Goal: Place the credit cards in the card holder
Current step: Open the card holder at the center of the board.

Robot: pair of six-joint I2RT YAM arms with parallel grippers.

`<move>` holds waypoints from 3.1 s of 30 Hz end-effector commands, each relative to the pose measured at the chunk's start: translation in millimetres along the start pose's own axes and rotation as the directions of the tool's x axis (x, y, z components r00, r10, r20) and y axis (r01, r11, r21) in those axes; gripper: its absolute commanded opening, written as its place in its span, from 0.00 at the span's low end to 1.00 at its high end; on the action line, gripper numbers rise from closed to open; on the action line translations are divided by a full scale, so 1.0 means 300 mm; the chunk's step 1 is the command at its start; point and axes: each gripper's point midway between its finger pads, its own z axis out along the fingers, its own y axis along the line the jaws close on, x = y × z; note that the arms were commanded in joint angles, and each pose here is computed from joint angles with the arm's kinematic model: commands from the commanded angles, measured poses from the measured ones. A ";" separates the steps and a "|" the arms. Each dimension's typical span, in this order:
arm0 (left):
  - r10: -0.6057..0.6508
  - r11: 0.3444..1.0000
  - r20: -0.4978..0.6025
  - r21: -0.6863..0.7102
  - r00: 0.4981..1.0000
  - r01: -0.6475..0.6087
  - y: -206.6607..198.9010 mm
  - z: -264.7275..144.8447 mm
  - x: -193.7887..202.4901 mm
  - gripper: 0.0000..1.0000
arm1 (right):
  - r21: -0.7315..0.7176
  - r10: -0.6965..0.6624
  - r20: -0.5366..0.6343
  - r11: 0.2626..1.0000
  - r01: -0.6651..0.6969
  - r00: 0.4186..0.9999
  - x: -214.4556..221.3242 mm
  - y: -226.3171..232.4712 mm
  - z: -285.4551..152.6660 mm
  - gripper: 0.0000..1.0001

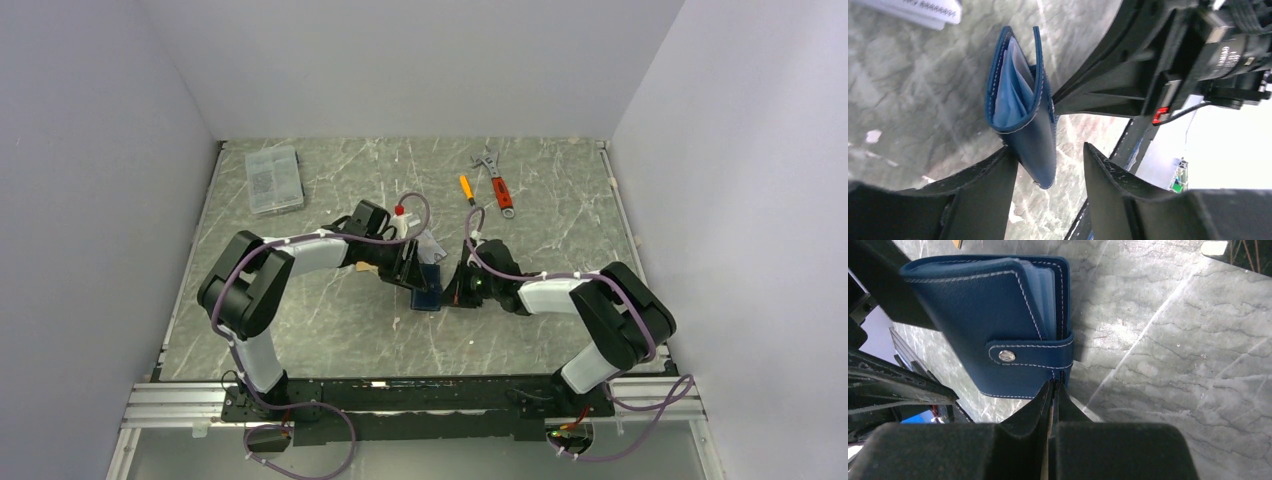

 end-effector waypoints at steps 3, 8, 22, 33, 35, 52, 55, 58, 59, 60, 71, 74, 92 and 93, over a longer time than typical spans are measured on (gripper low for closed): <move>0.075 0.983 0.050 0.165 0.996 -0.082 -0.134 0.012 -0.084 0.47 | 0.231 0.005 -0.057 0.973 0.008 0.998 0.111 -0.226 -0.037 0.00; 0.058 0.988 0.074 0.135 0.996 -0.068 -0.094 0.043 -0.100 0.34 | 0.211 -0.010 -0.052 0.977 0.021 0.999 0.110 -0.214 -0.044 0.00; 0.043 0.999 0.024 -0.005 0.999 -0.043 0.007 0.092 -0.078 0.08 | 0.180 -0.079 0.011 0.981 0.075 0.997 0.062 -0.168 -0.085 0.33; 0.153 0.942 0.061 0.293 0.986 -0.164 -0.276 -0.063 -0.158 0.00 | 0.116 -0.176 0.209 0.981 0.154 0.962 -0.133 -0.011 -0.276 0.56; 0.198 0.916 0.073 0.342 0.978 -0.211 -0.326 -0.101 -0.147 0.00 | 0.040 -0.172 0.254 0.985 0.167 0.952 -0.176 0.029 -0.327 0.58; 0.227 0.845 0.157 0.458 0.961 -0.274 -0.514 -0.280 -0.168 0.00 | -0.428 -0.137 0.532 0.808 0.405 0.835 -0.227 0.390 -0.585 0.63; 0.215 0.843 0.169 0.465 0.962 -0.270 -0.521 -0.302 -0.172 0.00 | -0.464 -0.140 0.534 0.775 0.428 0.834 -0.202 0.409 -0.602 0.63; 0.204 0.843 0.183 0.468 0.962 -0.267 -0.524 -0.328 -0.181 0.00 | -0.433 -0.174 0.522 0.789 0.435 0.835 -0.195 0.395 -0.597 0.63; 0.203 0.838 0.195 0.472 0.959 -0.274 -0.532 -0.342 -0.184 0.00 | -0.417 -0.178 0.505 0.807 0.419 0.845 -0.189 0.380 -0.589 0.63; 0.198 0.836 0.200 0.476 0.960 -0.272 -0.535 -0.352 -0.185 0.00 | -0.391 -0.184 0.505 0.823 0.413 0.843 -0.194 0.367 -0.589 0.63; 0.193 0.828 0.262 0.473 0.946 -0.300 -0.553 -0.428 -0.198 0.00 | -0.214 -0.146 0.616 0.915 0.343 0.774 -0.287 0.315 -0.671 0.65; 0.197 0.823 0.266 0.478 0.944 -0.306 -0.561 -0.434 -0.193 0.00 | -0.288 -0.144 0.622 0.872 0.397 0.769 -0.291 0.389 -0.697 0.66; 0.209 0.801 0.274 0.502 0.939 -0.325 -0.585 -0.449 -0.188 0.00 | -0.497 -0.136 0.531 0.749 0.438 0.836 -0.376 0.550 -0.623 0.70; 0.211 0.798 0.274 0.506 0.938 -0.327 -0.588 -0.452 -0.187 0.00 | -0.504 -0.133 0.523 0.749 0.430 0.842 -0.379 0.549 -0.612 0.70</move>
